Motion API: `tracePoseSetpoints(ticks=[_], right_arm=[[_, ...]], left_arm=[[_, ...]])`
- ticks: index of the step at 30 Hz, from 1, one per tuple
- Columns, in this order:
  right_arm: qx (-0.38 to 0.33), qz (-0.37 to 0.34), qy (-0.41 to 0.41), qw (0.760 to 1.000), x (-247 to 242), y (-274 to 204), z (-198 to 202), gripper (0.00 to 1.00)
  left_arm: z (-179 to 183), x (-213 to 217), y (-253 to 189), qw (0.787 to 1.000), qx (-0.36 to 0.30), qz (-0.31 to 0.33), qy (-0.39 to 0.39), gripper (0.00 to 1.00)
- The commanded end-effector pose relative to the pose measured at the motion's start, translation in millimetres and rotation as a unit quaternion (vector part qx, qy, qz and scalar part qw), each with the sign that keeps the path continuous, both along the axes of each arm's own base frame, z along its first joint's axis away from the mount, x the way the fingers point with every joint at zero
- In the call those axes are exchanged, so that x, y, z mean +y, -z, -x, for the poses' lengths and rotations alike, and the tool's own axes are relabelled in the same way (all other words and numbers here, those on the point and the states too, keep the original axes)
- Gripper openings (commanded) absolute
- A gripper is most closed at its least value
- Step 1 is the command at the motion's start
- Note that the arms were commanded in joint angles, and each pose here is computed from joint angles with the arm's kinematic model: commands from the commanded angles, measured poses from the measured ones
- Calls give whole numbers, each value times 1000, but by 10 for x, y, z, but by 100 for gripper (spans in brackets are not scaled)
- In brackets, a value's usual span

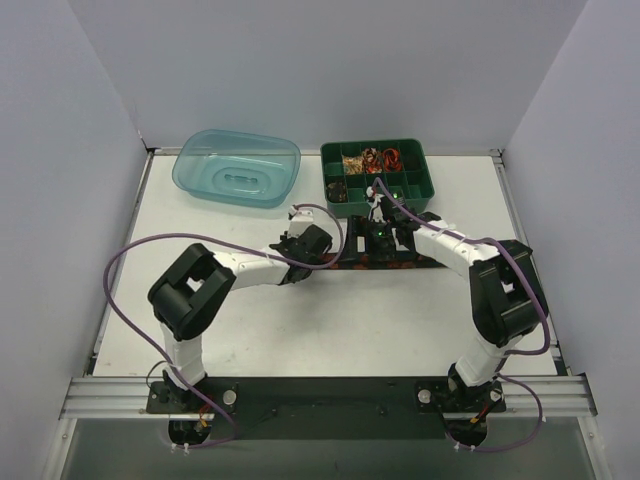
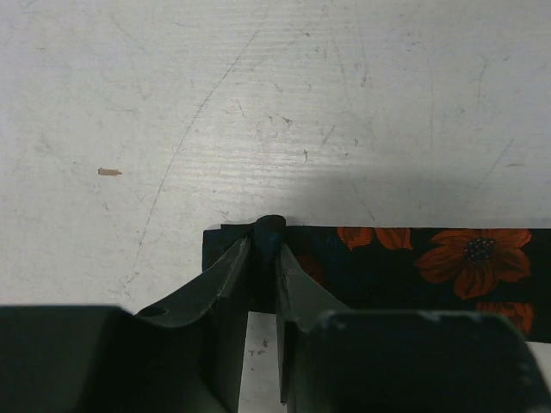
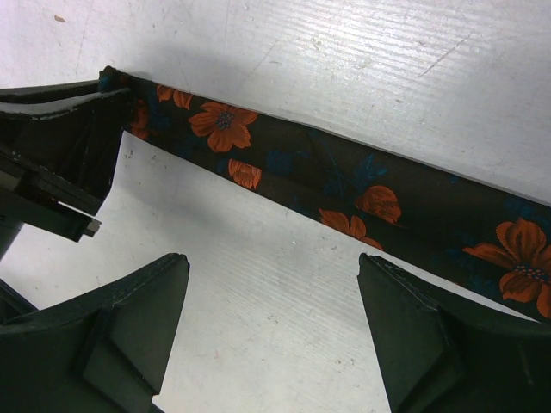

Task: Roll the ties
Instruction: Roll the tie at the center of the board.

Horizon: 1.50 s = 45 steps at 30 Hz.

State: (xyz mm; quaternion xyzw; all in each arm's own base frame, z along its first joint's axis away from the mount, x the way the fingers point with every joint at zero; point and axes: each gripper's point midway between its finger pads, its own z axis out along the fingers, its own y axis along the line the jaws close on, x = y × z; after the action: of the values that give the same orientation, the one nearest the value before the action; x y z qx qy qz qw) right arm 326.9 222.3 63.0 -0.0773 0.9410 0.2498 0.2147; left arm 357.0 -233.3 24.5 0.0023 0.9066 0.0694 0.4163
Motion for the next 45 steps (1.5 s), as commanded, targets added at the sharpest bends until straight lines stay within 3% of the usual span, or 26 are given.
tracePoseSetpoints(ticks=[1,3,7,13,18,21,40,45], right_arm=[[3,-4,-4,1000,18,14,-11,82],[4,-5,-4,1000,24,17,-17,82],[5,-5,-5,1000,25,14,-23,82],[5,-4,-8,1000,28,14,-14,82],[5,-5,-10,1000,34,9,-16,82],[5,-6,-12,1000,44,5,-15,82],[16,-9,-17,1000,75,45,7,82],[19,-9,-22,1000,96,62,21,82]], left_arm=[[183,-103,279,994,57,90,24,33],[184,-141,261,991,56,116,32,41],[156,-119,308,986,62,150,29,48],[192,-150,329,981,66,177,39,50],[201,-141,319,977,59,200,39,49],[188,-103,307,976,54,209,31,42],[172,-53,323,964,46,261,36,46],[182,-12,346,964,46,260,29,38]])
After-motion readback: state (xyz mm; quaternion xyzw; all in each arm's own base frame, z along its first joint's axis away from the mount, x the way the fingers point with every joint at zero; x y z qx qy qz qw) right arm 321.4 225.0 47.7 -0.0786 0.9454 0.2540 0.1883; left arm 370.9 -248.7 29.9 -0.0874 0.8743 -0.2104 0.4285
